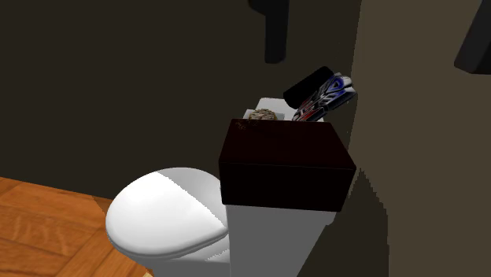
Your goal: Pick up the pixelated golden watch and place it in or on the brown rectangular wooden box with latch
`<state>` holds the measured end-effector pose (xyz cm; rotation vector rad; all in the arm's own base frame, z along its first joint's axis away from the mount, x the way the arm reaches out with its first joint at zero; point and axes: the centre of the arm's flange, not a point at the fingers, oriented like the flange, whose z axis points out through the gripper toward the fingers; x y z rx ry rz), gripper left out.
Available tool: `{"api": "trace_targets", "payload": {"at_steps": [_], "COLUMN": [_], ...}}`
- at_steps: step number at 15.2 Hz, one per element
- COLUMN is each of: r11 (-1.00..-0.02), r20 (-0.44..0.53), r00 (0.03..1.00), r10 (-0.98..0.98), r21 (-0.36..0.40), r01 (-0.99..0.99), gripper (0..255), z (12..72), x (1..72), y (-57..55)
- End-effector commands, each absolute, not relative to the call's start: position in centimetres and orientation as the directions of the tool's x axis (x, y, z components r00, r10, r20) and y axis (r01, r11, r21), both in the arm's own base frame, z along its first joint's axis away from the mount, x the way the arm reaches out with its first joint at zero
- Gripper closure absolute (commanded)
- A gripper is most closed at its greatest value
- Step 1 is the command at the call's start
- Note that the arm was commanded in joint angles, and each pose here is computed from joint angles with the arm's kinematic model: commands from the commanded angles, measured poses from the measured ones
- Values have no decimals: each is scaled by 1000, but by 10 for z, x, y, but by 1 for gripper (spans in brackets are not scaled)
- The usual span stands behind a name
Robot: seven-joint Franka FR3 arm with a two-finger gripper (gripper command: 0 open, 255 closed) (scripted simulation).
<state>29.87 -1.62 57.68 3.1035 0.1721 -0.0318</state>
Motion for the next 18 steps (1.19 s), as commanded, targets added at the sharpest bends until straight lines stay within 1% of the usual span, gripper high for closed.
{"api": "trace_targets", "payload": {"at_steps": [1, 18], "r11": [-993, -986], "r20": [-22, -6], "r00": [994, 986], "r10": [110, 164], "r21": [32, 21], "r01": [111, 164], "gripper": [0, 0], "z": [577, 472], "x": [299, 464], "y": [-16, 87]}}
